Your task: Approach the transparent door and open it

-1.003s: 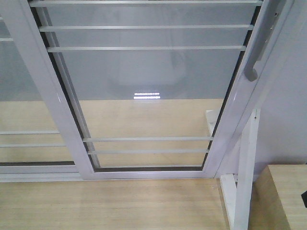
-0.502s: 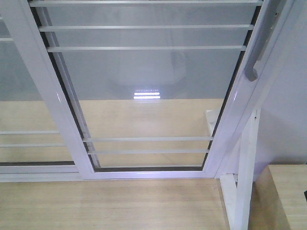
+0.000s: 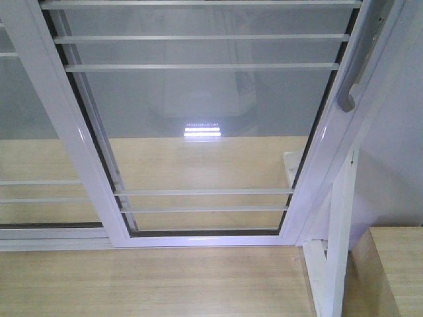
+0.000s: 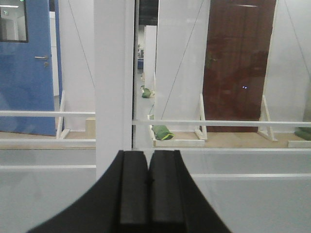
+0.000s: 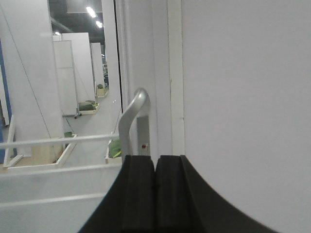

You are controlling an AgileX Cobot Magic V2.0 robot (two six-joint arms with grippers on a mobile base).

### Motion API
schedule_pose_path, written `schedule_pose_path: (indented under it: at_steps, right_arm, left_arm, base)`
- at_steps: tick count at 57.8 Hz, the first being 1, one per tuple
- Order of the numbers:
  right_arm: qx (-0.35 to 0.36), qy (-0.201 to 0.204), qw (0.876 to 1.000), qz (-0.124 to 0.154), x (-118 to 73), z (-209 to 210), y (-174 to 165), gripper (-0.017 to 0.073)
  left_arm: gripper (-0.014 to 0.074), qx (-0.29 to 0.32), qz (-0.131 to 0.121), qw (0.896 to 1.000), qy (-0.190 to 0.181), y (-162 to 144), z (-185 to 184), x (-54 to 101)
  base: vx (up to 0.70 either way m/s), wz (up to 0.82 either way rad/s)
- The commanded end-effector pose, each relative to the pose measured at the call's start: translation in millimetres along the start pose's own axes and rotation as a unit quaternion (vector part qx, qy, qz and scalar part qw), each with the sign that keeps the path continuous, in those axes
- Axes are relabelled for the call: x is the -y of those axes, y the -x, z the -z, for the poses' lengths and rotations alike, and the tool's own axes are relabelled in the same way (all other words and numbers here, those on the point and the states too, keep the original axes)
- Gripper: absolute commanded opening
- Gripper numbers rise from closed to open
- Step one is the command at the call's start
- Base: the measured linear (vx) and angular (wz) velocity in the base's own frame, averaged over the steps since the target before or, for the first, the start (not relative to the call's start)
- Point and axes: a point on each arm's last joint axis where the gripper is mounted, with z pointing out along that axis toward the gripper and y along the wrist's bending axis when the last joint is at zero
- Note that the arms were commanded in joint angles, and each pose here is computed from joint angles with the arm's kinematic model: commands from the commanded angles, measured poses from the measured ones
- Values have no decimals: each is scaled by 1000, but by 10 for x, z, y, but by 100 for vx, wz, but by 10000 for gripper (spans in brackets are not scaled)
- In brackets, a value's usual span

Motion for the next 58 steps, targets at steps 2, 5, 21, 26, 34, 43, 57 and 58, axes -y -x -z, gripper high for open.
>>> schedule_pose_path:
  at_steps: [2,5,21,26,34,43,57,58]
  right_arm:
    - [-4,2,996,85,-13,-317,190,-4]
    - [-32,7,993,115,-20,-478,102,-4]
    - [-145,23,983,114,-38,-984,-309,15]
    - [-169,26,978,117,-40,-1072,-409,48]
    - [-183,35,976,116,-56,-1216,-535,171]
    - [-150,42,985,75,-92,-1376,-585,363]
    - [-119,53,991,5,-139,-1644,-731,446]
    - [-121,55,991,5,-144,-1677,-746,443]
  left_arm:
    - [-6,14,-18,1000,1,318,-252,5]
    - [-6,-2,-18,1000,2,279,-420,1]
    - [20,-114,-13,993,4,-69,-956,-15]
    - [57,-121,-13,993,4,-99,-1001,-17]
    - [167,-119,-13,993,4,-96,-1002,-17]
    - [282,-120,-17,993,4,-97,-1002,-17]
    - [323,-107,-18,994,4,-76,-1007,-18]
    - [323,-109,-17,994,4,-80,-1013,-18]
  base:
    - [0,0]
    - [0,0]
    - [0,0]
    - [0,0]
    - [0,0]
    - [0,0]
    - [0,0]
    - [0,0]
